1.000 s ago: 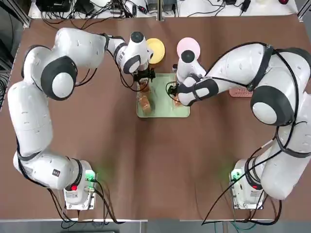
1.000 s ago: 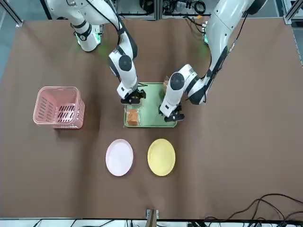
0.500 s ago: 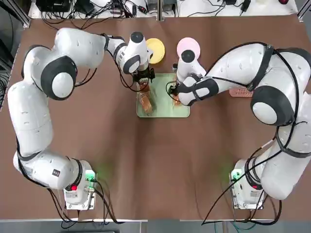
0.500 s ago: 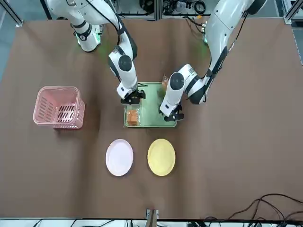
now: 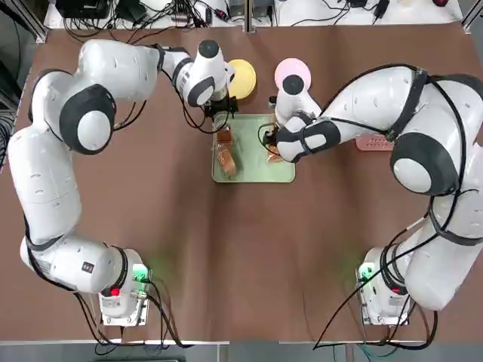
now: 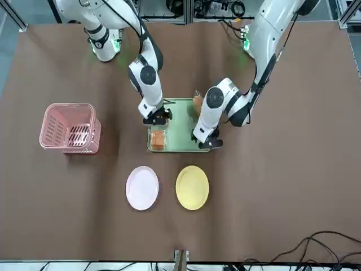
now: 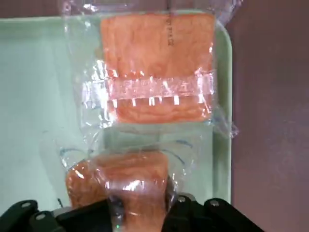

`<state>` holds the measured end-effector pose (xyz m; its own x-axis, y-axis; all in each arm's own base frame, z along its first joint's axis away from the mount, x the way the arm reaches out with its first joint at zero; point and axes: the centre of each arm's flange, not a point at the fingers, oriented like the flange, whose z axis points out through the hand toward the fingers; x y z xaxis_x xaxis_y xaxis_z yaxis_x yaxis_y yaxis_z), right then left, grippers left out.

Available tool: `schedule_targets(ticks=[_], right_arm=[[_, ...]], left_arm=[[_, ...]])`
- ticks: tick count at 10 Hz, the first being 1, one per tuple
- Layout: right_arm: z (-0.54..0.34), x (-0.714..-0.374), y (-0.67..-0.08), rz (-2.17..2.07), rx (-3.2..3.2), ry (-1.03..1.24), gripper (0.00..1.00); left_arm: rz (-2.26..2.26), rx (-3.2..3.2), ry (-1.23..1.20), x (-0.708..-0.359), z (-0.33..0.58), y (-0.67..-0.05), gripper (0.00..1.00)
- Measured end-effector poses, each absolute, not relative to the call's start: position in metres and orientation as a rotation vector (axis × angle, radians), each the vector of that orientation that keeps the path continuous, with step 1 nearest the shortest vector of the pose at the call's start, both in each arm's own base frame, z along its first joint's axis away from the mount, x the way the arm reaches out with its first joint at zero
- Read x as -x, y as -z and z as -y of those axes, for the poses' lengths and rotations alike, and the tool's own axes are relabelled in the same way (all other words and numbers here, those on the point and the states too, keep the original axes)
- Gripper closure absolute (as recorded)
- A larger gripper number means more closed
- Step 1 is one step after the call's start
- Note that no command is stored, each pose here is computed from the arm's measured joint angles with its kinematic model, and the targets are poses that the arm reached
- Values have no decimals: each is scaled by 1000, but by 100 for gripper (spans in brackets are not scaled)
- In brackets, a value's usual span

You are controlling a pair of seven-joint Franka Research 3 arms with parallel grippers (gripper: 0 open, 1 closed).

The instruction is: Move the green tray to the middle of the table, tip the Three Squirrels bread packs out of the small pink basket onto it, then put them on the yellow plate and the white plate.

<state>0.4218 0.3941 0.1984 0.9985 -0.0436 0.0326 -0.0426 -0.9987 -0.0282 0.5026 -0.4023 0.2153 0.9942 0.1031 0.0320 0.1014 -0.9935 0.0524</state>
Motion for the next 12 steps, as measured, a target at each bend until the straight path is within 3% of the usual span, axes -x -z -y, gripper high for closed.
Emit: schedule_targets(ticks=[5, 7, 12], right_arm=[[-368, -445, -268, -145, 3122, 31, 64], [-351, -461, -298, -203, 3098, 65, 68], [-285, -569, -382, -236, 3055, 187, 75]], left_arm=[[-123, -3098, -21, -487, 409, -207, 0], [-111, -3095, -15, -482, 414, -207, 0], [-115, -3080, -36, -487, 417, -216, 0]])
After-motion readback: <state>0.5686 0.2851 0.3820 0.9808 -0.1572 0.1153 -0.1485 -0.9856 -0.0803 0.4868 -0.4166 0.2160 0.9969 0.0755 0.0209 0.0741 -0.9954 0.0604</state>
